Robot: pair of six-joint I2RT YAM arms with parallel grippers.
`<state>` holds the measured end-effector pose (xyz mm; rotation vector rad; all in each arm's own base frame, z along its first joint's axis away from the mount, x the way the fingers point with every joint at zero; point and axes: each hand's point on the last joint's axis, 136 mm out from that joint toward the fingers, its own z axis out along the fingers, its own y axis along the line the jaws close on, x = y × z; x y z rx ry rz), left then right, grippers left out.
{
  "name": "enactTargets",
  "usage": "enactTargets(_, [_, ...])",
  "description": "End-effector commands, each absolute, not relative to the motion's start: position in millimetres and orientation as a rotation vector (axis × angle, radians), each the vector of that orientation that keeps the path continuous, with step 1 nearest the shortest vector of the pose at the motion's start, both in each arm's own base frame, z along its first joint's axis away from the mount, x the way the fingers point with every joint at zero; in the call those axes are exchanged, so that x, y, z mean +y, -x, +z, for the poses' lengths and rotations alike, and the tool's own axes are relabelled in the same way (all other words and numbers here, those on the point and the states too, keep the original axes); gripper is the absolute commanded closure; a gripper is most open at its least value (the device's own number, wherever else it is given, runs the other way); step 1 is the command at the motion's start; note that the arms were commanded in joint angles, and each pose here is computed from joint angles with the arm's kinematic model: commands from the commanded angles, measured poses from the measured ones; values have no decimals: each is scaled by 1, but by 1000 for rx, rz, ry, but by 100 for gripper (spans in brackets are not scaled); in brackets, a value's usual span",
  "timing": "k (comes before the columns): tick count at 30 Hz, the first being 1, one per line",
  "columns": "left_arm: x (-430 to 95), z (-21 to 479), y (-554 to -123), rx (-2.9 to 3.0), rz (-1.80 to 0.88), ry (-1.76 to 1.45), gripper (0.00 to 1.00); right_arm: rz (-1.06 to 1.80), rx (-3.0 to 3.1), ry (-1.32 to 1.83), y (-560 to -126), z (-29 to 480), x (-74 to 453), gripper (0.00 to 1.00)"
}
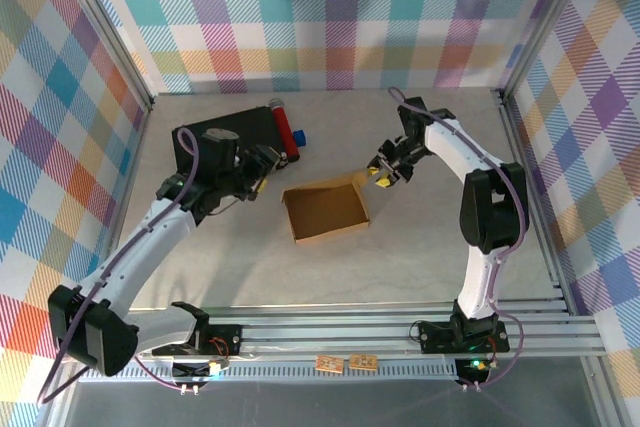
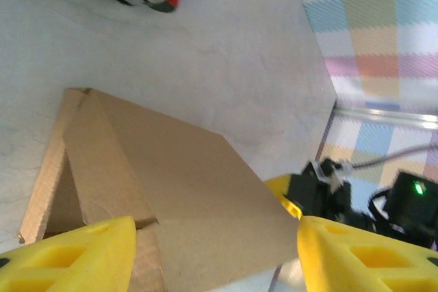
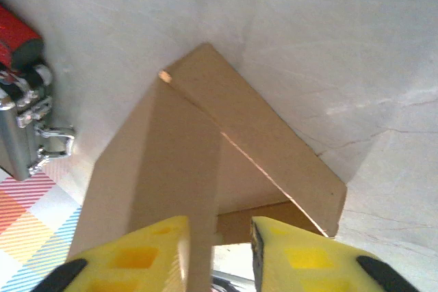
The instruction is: Fold the paper box
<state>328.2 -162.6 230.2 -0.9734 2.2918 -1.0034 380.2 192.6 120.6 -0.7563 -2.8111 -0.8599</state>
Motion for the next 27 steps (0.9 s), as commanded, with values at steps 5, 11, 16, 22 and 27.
enactTargets(5, [-163, 181, -342, 2375, -1003, 1253, 38, -860, -2847, 771, -391, 135, 187, 65])
enactTargets(11, [-191, 157, -346, 2422, -1103, 1310, 38, -958, -2742, 741, -396, 132, 214, 60])
enactTargets(16, [-198, 152, -342, 2445, -1107, 1310, 39, -974, -2709, 708, -393, 129, 228, 60])
enactTargets(22, [-217, 141, -338, 2478, -1146, 1295, 43, -978, -2676, 680, -381, 126, 238, 61])
enactTargets(27, [-221, 134, -340, 2462, -1158, 1299, 49, -993, -2654, 687, -374, 126, 242, 65])
